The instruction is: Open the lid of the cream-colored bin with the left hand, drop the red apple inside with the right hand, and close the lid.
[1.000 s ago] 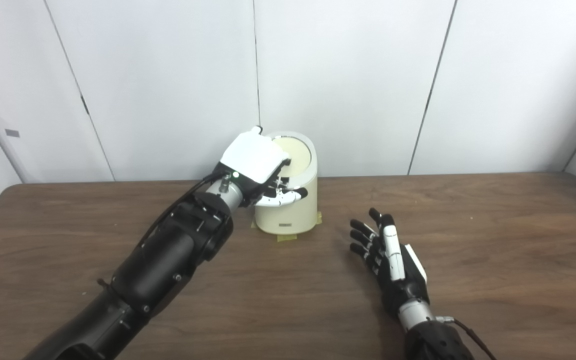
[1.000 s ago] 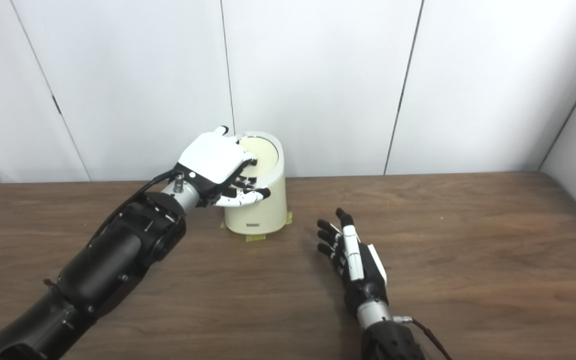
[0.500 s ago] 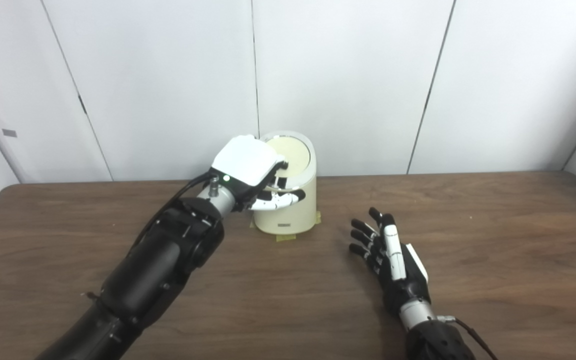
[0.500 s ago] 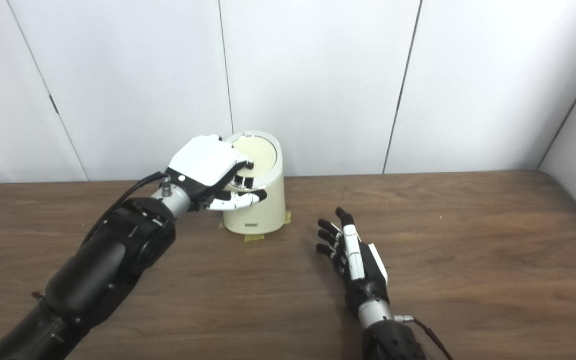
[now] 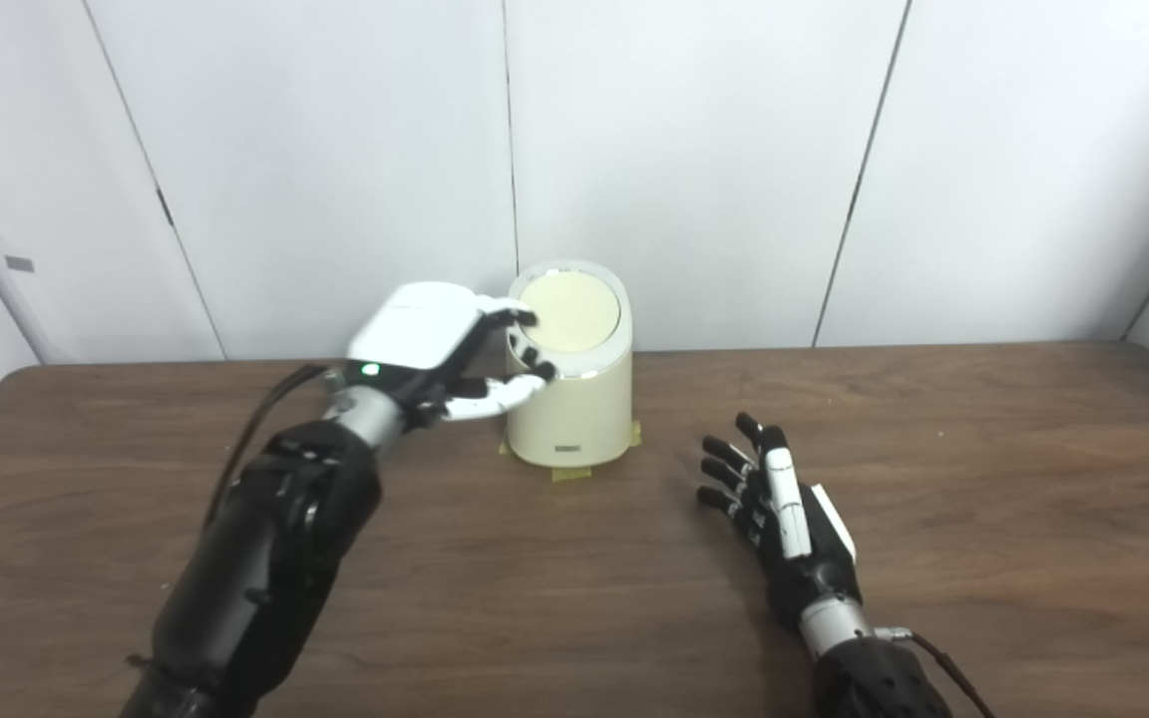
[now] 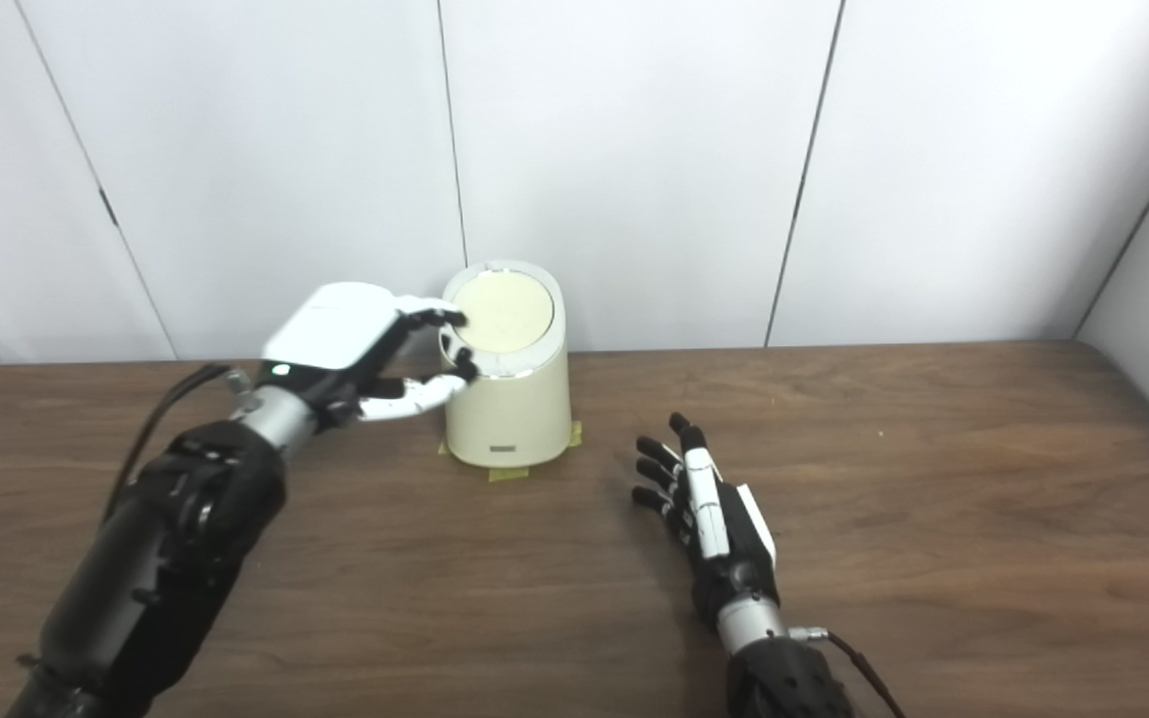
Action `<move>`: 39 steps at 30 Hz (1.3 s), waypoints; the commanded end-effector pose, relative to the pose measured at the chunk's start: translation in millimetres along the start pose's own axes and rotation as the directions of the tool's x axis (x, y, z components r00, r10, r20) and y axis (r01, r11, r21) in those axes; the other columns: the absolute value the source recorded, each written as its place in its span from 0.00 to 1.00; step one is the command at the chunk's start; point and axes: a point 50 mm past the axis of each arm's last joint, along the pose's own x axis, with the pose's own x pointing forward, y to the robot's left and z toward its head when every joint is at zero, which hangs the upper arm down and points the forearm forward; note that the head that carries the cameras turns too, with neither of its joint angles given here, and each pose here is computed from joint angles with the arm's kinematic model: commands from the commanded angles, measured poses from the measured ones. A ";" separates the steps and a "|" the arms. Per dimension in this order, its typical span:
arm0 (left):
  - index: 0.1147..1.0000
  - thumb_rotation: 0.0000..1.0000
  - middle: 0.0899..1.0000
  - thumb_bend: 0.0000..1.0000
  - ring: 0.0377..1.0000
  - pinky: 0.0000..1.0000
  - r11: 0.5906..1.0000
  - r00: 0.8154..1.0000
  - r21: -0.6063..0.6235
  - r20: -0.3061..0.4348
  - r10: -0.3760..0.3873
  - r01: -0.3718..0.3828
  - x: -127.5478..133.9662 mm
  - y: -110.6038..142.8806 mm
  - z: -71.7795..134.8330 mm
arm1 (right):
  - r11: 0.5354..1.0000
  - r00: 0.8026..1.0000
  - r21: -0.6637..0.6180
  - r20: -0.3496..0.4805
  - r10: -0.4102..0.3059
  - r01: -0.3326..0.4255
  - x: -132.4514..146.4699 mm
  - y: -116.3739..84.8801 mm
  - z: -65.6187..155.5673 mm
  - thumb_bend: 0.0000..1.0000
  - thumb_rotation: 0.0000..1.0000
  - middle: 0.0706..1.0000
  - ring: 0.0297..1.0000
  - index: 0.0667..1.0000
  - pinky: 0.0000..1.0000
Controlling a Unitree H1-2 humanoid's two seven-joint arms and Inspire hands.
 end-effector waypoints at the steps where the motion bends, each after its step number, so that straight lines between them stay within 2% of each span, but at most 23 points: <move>1: 0.76 0.69 0.77 0.38 0.76 0.67 0.995 0.995 -0.037 0.022 0.093 -0.092 -2.6 18.0 5.6 | 1.000 0.999 -0.002 0.043 0.019 -0.019 5.4 3.8 13.9 0.57 1.00 0.85 0.87 0.95 0.82; 4: 0.76 0.75 0.78 0.39 0.77 0.68 0.991 0.997 -0.108 -0.027 0.076 -0.079 -14.6 10.5 0.1 | 1.000 0.999 0.000 0.040 0.019 -0.019 5.1 2.4 13.7 0.57 1.00 0.85 0.86 0.95 0.82; 5: 0.76 0.70 0.78 0.38 0.77 0.66 0.985 0.996 -0.158 -0.049 0.070 -0.077 -19.4 6.1 -2.6 | 1.000 0.999 -0.001 0.039 0.019 -0.018 5.0 1.7 13.7 0.58 1.00 0.85 0.87 0.95 0.82; 6: 0.76 0.61 0.78 0.36 0.76 0.65 0.979 0.996 -0.191 -0.064 0.065 -0.076 -22.6 3.1 -4.4 | 1.000 0.999 -0.002 0.038 0.018 -0.018 5.0 1.4 13.6 0.58 1.00 0.85 0.86 0.95 0.81; 9: 0.76 0.52 0.78 0.33 0.76 0.66 0.942 0.993 -0.327 -0.113 0.045 -0.079 -33.1 -8.6 -11.5 | 1.000 0.999 -0.007 0.039 0.017 -0.017 4.0 0.1 14.0 0.57 1.00 0.86 0.87 0.95 0.80; 11: 0.78 0.47 0.80 0.31 0.79 0.71 0.883 0.986 -0.457 -0.163 0.033 -0.106 -42.2 -19.5 -19.6 | 1.000 0.999 -0.013 0.044 0.018 -0.018 3.0 -0.8 14.6 0.55 1.00 0.86 0.87 0.94 0.79; 13: 0.79 0.48 0.81 0.29 0.80 0.74 0.824 0.980 -0.552 -0.195 0.024 -0.130 -49.3 -27.9 -25.8 | 1.000 0.999 -0.018 0.046 0.017 -0.016 2.0 -1.6 15.2 0.55 1.00 0.86 0.87 0.94 0.79; 15: 0.81 0.58 0.80 0.27 0.81 0.77 0.766 0.978 -0.625 -0.208 0.019 -0.148 -55.9 -36.2 -32.7 | 0.999 0.998 -0.026 0.051 0.020 -0.019 1.1 -2.3 15.7 0.55 1.00 0.87 0.88 0.95 0.79; 17: 0.81 0.62 0.80 0.26 0.82 0.78 0.719 0.974 -0.674 -0.225 0.016 -0.168 -62.1 -43.3 -38.3 | 0.999 0.998 -0.034 0.054 0.020 -0.018 0.3 -3.0 16.7 0.56 1.00 0.87 0.88 0.95 0.79; 21: 0.82 0.73 0.83 0.28 0.83 0.77 0.654 0.963 -0.726 -0.269 0.014 -0.212 -79.6 -58.3 -46.4 | 0.998 0.997 -0.066 0.076 0.024 -0.019 -0.5 -6.9 18.1 0.56 1.00 0.88 0.88 0.95 0.79; 25: 0.85 0.81 0.85 0.28 0.84 0.78 0.586 0.961 -0.777 -0.275 0.008 -0.228 -94.4 -73.4 -50.0 | 0.996 0.995 -0.093 0.100 0.025 -0.016 -2.1 -13.0 17.1 0.56 1.00 0.89 0.90 0.95 0.79; 29: 0.87 0.81 0.85 0.32 0.82 0.79 0.513 0.957 -0.820 -0.291 0.013 -0.256 -104.6 -86.5 -48.1 | 0.994 0.993 -0.112 0.120 0.003 0.010 -3.9 -15.6 15.2 0.58 1.00 0.89 0.90 0.94 0.80; 34: 0.90 0.87 0.86 0.36 0.84 0.83 0.470 0.951 -0.837 -0.309 0.017 -0.280 -117.2 -100.8 -48.6 | 0.992 0.987 -0.119 0.156 -0.027 0.046 -7.7 -18.2 11.0 0.57 1.00 0.89 0.91 0.92 0.82; 39: 0.93 0.86 0.89 0.37 0.85 0.83 0.450 0.947 -0.841 -0.319 0.033 -0.299 -128.3 -117.4 -54.9 | 0.989 0.988 -0.137 0.149 -0.039 0.060 -12.6 -23.3 8.4 0.55 1.00 0.90 0.93 0.91 0.84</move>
